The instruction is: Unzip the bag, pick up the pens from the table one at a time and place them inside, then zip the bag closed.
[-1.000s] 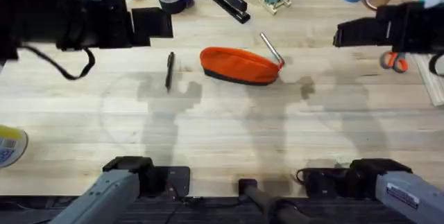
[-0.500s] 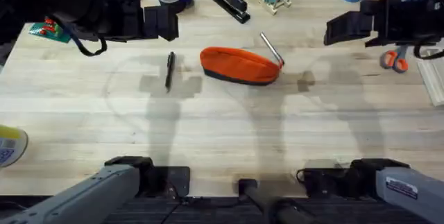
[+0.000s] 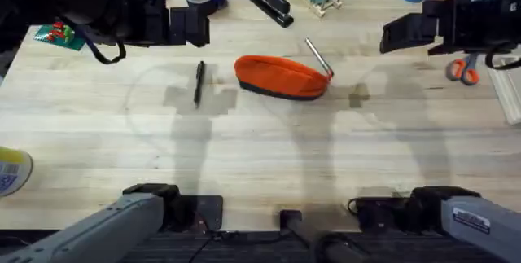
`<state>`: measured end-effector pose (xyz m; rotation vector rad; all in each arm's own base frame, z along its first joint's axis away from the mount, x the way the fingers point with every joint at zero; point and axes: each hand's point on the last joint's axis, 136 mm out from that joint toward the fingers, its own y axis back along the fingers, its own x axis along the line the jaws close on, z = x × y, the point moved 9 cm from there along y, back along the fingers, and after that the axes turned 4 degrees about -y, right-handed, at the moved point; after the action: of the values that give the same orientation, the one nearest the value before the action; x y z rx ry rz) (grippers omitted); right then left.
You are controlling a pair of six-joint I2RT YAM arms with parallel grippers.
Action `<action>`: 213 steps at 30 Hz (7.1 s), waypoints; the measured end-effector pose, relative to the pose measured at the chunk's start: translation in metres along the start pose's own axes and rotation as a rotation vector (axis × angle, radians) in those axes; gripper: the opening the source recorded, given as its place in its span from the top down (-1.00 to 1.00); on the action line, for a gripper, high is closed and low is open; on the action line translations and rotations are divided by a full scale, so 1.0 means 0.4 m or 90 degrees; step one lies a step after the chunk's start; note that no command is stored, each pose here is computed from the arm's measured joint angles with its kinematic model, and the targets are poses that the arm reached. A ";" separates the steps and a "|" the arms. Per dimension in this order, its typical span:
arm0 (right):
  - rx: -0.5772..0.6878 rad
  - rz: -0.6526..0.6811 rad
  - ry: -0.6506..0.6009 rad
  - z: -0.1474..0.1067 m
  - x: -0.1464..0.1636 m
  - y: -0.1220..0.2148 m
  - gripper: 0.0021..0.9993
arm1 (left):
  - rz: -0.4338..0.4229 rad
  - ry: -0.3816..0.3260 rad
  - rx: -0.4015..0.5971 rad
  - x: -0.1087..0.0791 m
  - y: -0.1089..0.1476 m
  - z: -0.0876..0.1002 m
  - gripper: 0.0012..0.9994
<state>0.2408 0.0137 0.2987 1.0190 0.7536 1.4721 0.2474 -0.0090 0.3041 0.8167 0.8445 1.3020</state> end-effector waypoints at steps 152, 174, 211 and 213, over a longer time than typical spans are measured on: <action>0.082 -0.028 -0.366 -0.052 -0.003 0.004 -0.99 | -0.650 -0.718 -0.286 -0.062 -0.470 0.038 0.92; 0.105 -0.008 -0.268 -0.063 0.014 0.004 -0.99 | -0.650 -0.718 -0.286 -0.062 -0.470 0.038 0.92; 0.081 0.100 -0.272 -0.104 0.007 -0.214 -0.99 | -0.650 -0.718 -0.286 -0.062 -0.470 0.038 0.92; 0.073 0.105 -0.279 -0.104 0.006 -0.224 -0.99 | -0.650 -0.718 -0.286 -0.062 -0.470 0.038 0.92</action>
<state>0.2416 0.0339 0.2018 1.4598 0.4493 1.2855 0.3465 -0.0518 0.1472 0.4880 -0.0311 0.0009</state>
